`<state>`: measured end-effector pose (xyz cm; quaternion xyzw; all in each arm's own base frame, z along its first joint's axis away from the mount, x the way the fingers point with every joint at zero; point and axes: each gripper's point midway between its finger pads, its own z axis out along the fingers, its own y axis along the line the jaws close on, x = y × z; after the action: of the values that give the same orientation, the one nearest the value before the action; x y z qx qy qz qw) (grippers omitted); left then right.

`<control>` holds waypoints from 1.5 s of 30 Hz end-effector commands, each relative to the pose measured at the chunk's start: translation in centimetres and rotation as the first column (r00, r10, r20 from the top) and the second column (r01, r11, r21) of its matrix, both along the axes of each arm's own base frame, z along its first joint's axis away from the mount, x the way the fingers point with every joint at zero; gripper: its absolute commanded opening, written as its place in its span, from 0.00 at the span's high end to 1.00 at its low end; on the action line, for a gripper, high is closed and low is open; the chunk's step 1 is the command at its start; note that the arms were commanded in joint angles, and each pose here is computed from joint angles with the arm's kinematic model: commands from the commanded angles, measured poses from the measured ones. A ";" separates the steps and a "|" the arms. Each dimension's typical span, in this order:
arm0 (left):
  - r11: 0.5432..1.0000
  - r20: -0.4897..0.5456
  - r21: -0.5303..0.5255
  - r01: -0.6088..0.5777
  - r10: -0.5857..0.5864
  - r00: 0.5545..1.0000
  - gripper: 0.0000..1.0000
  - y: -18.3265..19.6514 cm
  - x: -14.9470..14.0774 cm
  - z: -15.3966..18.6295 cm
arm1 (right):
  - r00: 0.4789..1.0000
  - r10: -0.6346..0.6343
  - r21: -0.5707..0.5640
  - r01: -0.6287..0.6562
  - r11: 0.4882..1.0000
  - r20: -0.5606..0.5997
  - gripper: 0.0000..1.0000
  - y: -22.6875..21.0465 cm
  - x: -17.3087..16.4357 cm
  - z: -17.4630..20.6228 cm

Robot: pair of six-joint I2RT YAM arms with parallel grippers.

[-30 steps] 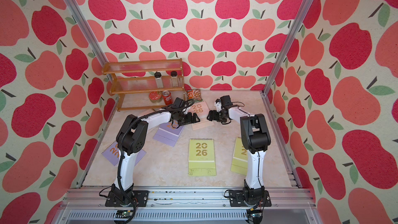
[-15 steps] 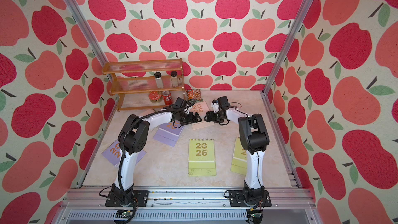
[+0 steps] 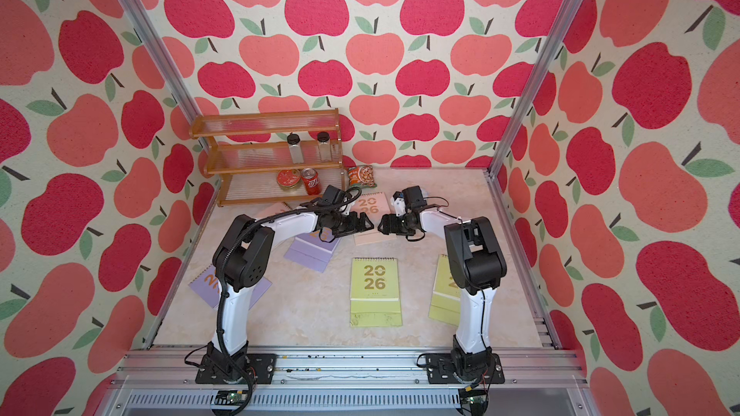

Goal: Stack the calendars
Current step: Move the calendar to the center of the board.

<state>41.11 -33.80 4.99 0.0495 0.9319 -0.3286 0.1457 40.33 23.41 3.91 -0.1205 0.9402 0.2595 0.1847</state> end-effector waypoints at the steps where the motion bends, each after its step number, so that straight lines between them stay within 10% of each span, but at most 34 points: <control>1: 0.999 -0.071 -0.003 0.035 -0.035 0.997 0.07 -0.8 -3.0 -0.7 | 0.997 0.016 0.012 -0.015 1.000 -0.073 0.24 0.6 -3.0 -0.2; 23: 0.999 0.028 0.044 -0.016 0.015 0.999 0.07 2.6 4.4 2.8 | 0.997 -0.073 0.001 0.073 0.997 -0.024 0.24 -2.4 1.7 1.3; 45: 0.993 -0.059 0.109 0.039 -0.033 0.998 0.07 0.5 3.7 -0.8 | 0.996 -0.046 0.036 0.049 0.998 -0.073 0.25 -1.2 3.0 -0.8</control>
<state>44.66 -33.46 5.06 0.0620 0.9463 -0.2932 0.1212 43.63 22.07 4.08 -0.0823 0.9421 0.2708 0.1797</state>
